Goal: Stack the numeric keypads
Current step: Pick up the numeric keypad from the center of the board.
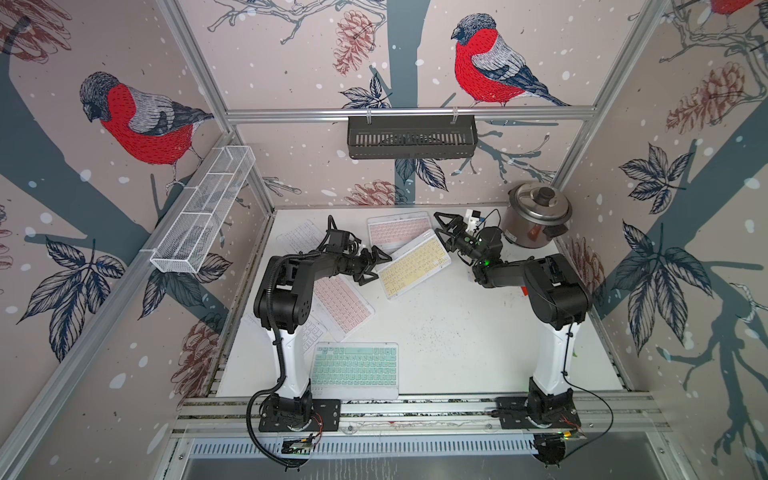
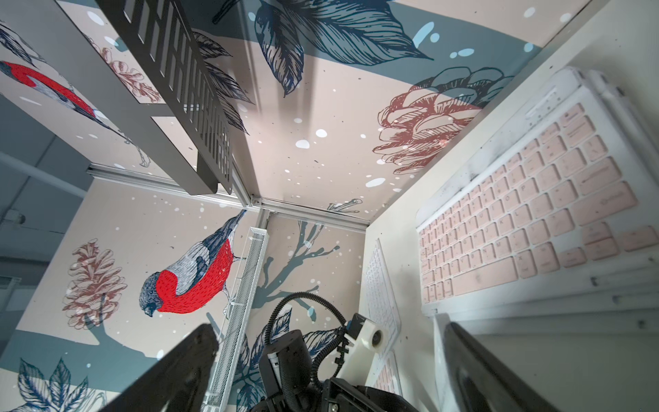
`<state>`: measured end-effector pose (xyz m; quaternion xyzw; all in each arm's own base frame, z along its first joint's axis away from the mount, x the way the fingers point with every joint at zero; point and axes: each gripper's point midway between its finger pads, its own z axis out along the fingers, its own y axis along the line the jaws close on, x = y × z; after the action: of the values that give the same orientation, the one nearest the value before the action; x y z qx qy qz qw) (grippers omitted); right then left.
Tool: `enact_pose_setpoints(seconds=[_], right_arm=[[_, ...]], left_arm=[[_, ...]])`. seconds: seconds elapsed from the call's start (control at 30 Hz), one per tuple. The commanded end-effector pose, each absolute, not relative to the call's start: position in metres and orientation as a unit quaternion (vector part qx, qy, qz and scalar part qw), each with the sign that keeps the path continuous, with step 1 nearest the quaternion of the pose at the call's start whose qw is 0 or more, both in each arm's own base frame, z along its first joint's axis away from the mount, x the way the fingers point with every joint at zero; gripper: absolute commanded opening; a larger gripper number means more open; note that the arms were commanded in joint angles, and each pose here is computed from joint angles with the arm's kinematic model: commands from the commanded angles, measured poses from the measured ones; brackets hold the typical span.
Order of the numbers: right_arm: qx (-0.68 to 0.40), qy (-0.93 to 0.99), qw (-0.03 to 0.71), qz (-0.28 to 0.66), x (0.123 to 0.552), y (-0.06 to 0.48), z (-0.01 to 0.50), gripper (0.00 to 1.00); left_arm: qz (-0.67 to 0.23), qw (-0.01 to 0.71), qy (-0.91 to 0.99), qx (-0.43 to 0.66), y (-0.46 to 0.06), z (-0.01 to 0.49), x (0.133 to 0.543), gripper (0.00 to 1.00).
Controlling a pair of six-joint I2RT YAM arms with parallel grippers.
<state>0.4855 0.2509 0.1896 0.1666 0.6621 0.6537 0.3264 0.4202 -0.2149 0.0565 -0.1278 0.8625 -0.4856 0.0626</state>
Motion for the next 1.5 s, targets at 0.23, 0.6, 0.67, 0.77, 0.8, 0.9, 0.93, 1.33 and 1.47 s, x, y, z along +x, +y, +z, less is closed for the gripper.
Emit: enact_pose_setpoints(seconds=[0.23, 0.6, 0.67, 0.77, 0.8, 0.9, 0.93, 1.33, 1.47], right_arm=[[0.182, 0.688, 0.231, 0.663, 0.458, 0.266, 0.178, 1.00], [0.220, 0.663, 0.221, 0.680, 0.460, 0.269, 0.179, 1.00], [0.229, 0.656, 0.217, 0.686, 0.459, 0.268, 0.179, 1.00], [0.244, 0.644, 0.214, 0.692, 0.458, 0.266, 0.181, 1.00], [0.247, 0.642, 0.213, 0.694, 0.458, 0.266, 0.181, 1.00], [0.244, 0.647, 0.212, 0.691, 0.457, 0.268, 0.182, 1.00], [0.245, 0.649, 0.211, 0.688, 0.457, 0.267, 0.182, 1.00], [0.211, 0.749, 0.168, 0.605, 0.434, 0.268, 0.166, 1.00], [0.179, 0.798, 0.142, 0.557, 0.422, 0.267, 0.149, 1.00]], left_arm=[[-0.466, 0.048, 0.871, -0.147, -0.212, 0.043, 0.414, 0.97], [-0.470, 0.049, 0.869, -0.149, -0.211, 0.043, 0.413, 0.96], [-0.470, 0.048, 0.869, -0.149, -0.212, 0.043, 0.413, 0.96], [-0.471, 0.049, 0.868, -0.148, -0.212, 0.043, 0.413, 0.96], [-0.471, 0.050, 0.868, -0.148, -0.212, 0.044, 0.413, 0.96], [-0.472, 0.050, 0.868, -0.148, -0.212, 0.044, 0.413, 0.96], [-0.472, 0.050, 0.868, -0.148, -0.212, 0.044, 0.412, 0.96], [-0.472, 0.051, 0.868, -0.149, -0.212, 0.045, 0.413, 0.97], [-0.472, 0.049, 0.868, -0.150, -0.212, 0.043, 0.413, 0.97]])
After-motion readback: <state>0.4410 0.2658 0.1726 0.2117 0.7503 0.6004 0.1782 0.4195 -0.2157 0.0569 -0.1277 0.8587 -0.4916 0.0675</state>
